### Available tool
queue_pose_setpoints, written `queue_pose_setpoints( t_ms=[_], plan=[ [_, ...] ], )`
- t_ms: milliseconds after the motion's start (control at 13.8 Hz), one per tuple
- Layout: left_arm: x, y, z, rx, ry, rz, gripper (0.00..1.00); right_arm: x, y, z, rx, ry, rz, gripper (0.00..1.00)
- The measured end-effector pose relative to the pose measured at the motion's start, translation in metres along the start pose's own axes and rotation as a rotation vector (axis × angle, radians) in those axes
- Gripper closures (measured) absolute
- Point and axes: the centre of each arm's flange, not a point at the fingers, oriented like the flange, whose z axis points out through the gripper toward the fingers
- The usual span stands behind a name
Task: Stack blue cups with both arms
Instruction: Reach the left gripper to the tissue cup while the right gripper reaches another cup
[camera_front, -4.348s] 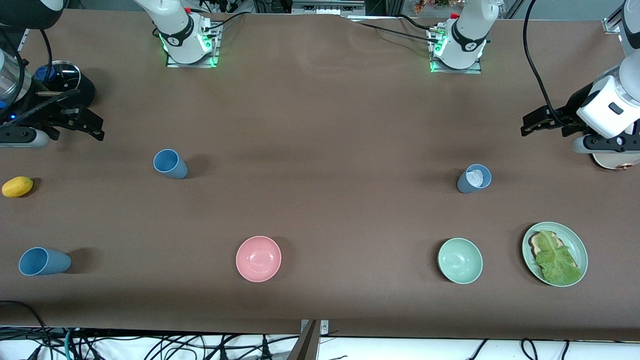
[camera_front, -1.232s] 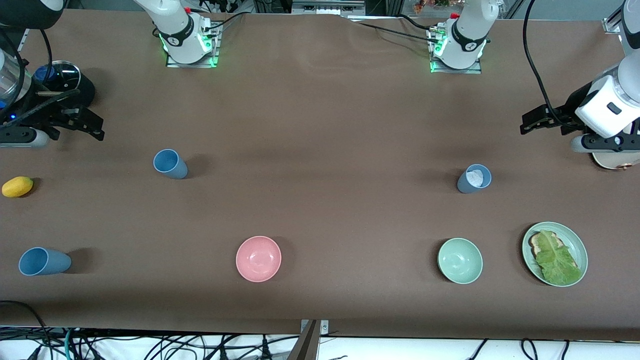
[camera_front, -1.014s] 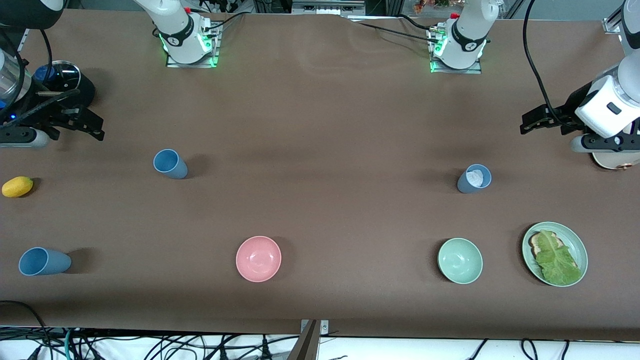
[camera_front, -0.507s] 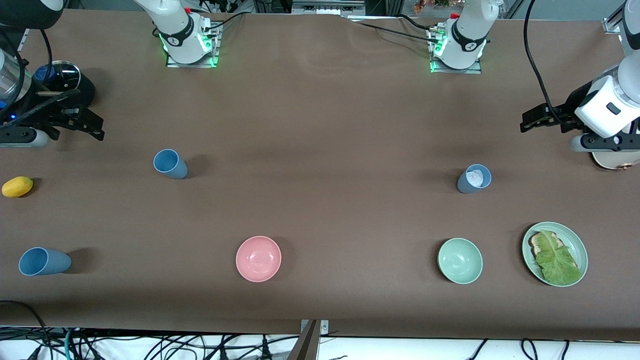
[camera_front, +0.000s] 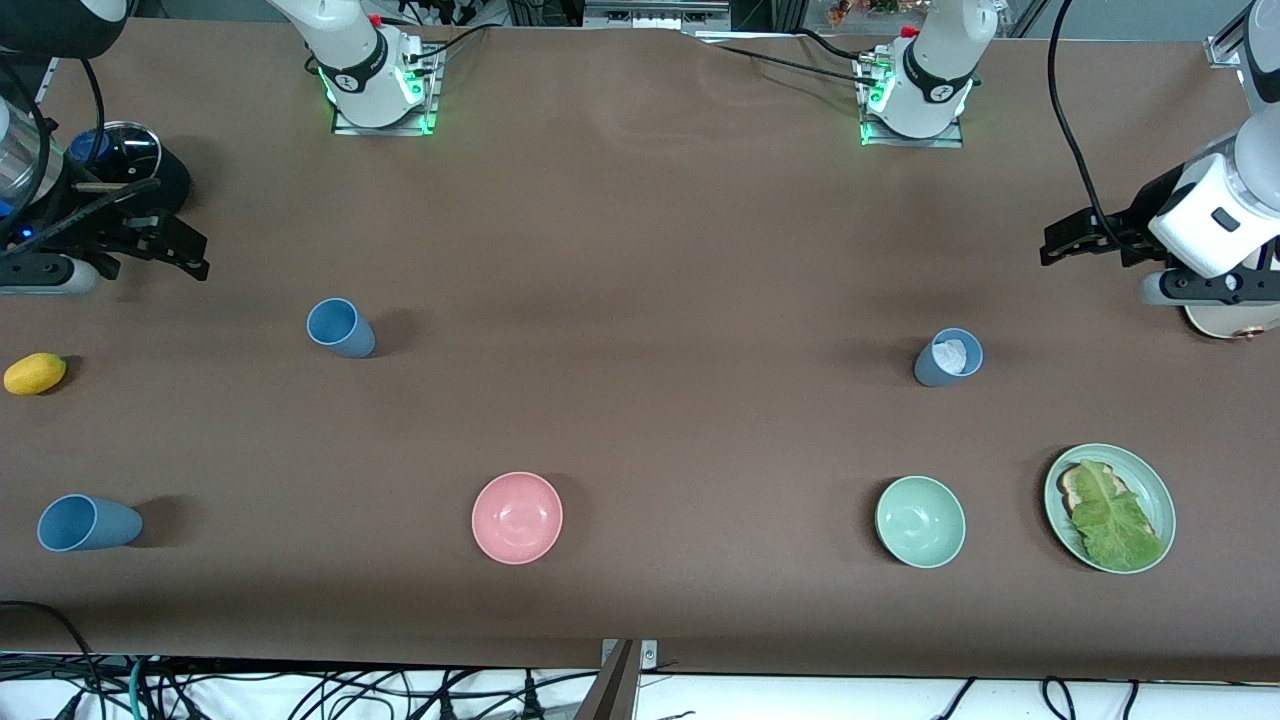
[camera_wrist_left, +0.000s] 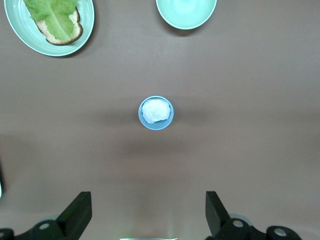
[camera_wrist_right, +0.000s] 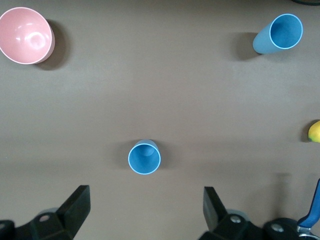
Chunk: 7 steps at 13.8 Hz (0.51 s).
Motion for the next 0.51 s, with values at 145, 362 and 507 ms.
queue_pose_setpoints(
  t_ms=[145,362,507],
  plan=[
    [0.011,-0.009,0.021,-0.004,-0.041,0.008,0.00,0.000,0.000,0.002,0.000,-0.006,0.000,0.00],
    [0.042,-0.015,0.076,-0.006,-0.092,0.013,0.00,0.006,0.008,0.023,-0.006,-0.048,0.012,0.00],
    [0.063,-0.016,0.116,-0.004,-0.055,0.023,0.00,0.013,0.017,0.052,-0.032,-0.114,0.020,0.00]
  ],
)
